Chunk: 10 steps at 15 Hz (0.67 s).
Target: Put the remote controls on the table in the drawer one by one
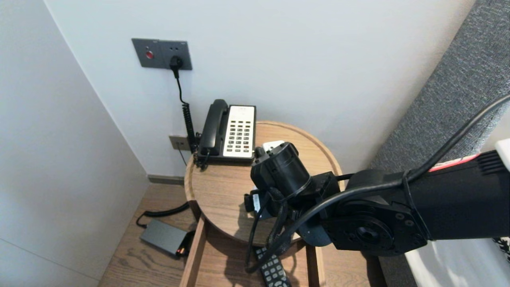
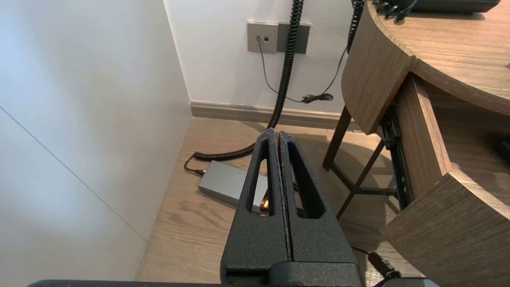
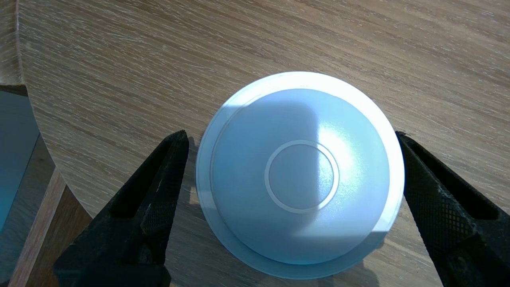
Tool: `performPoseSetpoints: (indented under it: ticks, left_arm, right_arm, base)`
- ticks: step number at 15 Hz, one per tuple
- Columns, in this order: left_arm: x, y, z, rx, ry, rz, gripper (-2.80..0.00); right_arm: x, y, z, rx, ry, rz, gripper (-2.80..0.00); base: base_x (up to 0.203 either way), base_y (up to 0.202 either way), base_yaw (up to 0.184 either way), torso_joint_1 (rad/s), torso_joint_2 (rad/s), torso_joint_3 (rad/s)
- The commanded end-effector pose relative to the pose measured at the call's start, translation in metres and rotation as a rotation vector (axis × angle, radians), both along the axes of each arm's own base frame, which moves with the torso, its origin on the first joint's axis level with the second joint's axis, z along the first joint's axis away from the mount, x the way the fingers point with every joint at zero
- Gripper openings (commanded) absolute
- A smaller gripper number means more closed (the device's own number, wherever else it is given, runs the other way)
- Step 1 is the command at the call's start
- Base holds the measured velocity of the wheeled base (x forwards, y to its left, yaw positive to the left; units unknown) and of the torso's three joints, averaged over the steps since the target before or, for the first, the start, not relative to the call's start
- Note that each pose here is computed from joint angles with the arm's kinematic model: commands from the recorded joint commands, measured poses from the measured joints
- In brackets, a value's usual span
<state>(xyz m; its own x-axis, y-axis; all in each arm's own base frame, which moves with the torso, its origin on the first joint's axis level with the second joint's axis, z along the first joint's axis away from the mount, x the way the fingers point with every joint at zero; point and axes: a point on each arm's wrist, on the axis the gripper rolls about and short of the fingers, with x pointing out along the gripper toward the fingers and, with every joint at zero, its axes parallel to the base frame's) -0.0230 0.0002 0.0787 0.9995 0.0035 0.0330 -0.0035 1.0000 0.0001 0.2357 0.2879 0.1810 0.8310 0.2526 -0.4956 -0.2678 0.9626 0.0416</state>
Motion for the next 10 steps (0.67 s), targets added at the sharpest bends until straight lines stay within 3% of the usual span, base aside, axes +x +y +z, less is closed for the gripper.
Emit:
performPoseSetpoints:
  ticks: [1,10]
  left_arm:
    - [0.0007,0.0,-0.0025,0.0,0.008,0.001,-2.8]
    - [0.0007,0.0,-0.0025,0.0,0.008,0.001,-2.8]
  right_arm:
    - [0.001,0.0015,-0.001,-0.002,-0.001,-0.002,0.0]
    - [0.0031,0.0033,-0.0046,-0.008,0.004,-0.004,0.0]
  base:
    - [0.0,0.0,0.0,0.0,0.0,0.0]
    - [0.0,0.0,0.0,0.0,0.0,0.0]
